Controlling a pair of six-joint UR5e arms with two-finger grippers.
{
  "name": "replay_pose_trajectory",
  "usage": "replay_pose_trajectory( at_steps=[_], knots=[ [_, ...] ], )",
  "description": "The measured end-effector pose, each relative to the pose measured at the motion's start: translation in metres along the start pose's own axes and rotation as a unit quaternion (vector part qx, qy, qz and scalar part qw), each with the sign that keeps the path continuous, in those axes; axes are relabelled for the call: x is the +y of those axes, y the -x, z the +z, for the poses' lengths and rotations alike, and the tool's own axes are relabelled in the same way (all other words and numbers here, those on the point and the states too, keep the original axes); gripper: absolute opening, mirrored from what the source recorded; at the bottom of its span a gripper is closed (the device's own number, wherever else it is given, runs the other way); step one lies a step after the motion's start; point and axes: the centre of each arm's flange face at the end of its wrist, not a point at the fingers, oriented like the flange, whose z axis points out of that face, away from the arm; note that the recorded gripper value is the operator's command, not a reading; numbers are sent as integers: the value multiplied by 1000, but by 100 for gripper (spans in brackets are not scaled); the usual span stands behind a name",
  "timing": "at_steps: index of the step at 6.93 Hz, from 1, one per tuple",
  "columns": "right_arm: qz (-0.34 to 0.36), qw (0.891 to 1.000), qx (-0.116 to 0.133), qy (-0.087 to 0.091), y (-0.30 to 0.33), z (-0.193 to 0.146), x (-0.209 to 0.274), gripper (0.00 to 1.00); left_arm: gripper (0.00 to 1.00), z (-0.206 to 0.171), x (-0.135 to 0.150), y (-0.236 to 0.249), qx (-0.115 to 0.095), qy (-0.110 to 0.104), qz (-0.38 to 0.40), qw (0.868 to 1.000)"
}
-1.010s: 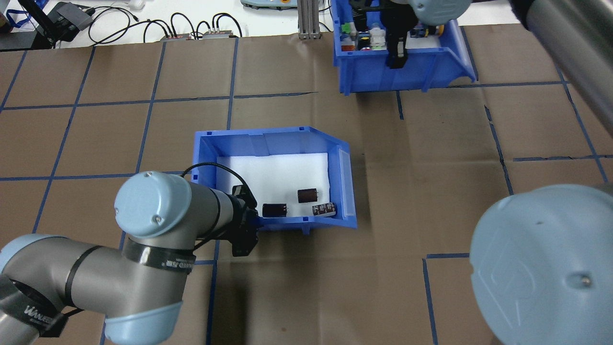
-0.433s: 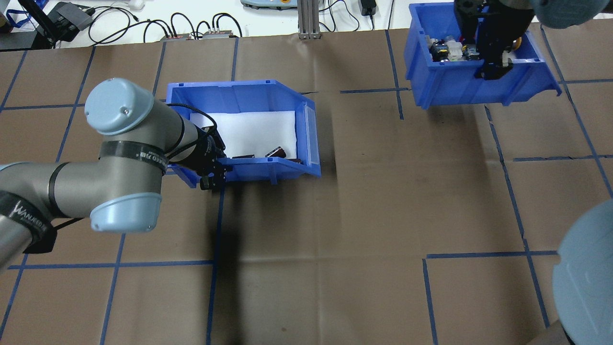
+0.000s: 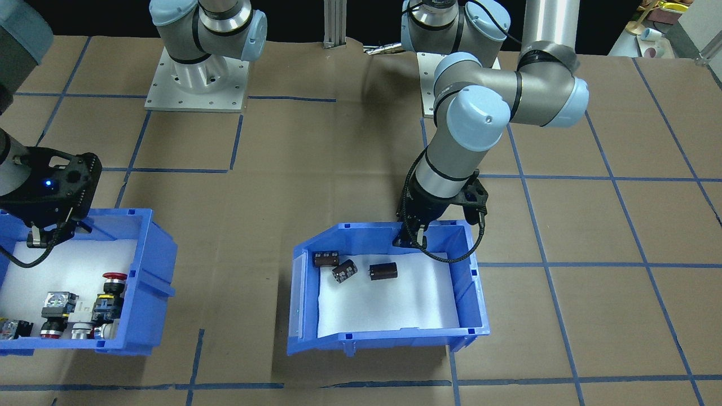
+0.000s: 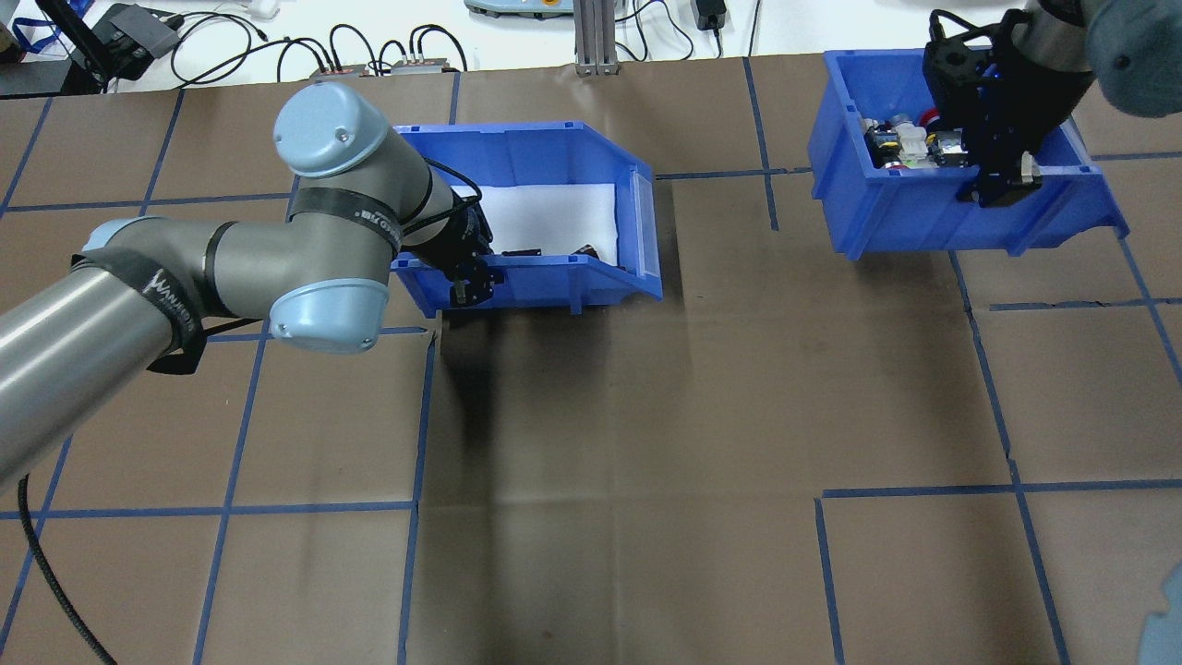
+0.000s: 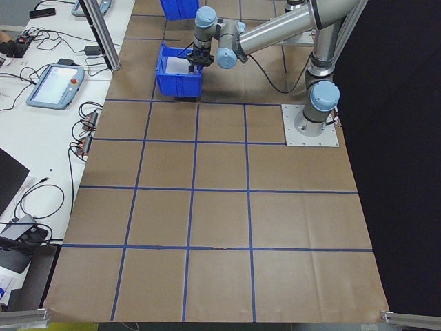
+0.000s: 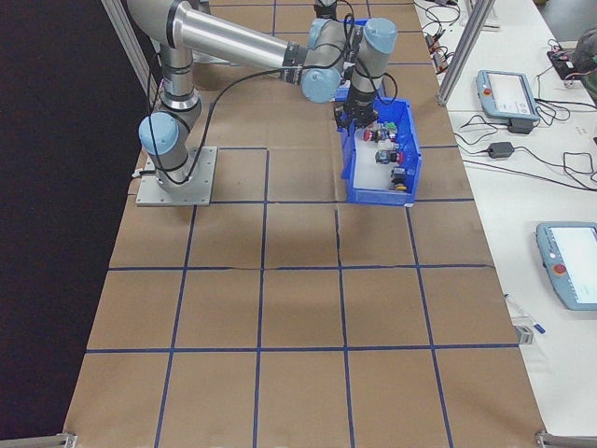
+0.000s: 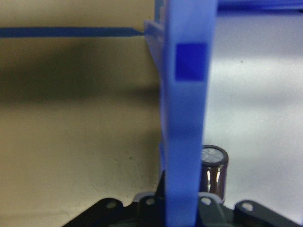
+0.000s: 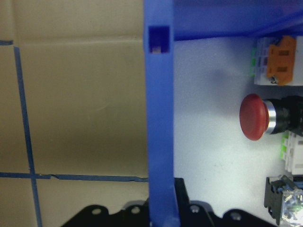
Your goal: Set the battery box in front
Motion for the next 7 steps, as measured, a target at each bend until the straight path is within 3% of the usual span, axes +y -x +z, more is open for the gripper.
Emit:
replay_pose_trajectory(
  at_steps=[3,4,5,6,7],
  knots=[
    [0,1000,-6,-2,66,13,-14,5,3,32,65,-42,5,13,-3,1000],
    [-1,1000,-4,4,80,18,-17,5,10,40,80,-43,5,15,-6,1000],
    [-7,1000,-6,16,88,23,-16,5,47,46,90,-42,4,17,-12,1000],
    [-16,999,-9,27,93,27,-15,5,98,50,94,-40,3,17,-14,1000],
    [-20,999,-10,32,102,30,-16,6,99,52,96,-39,0,20,-14,1000]
  ],
)
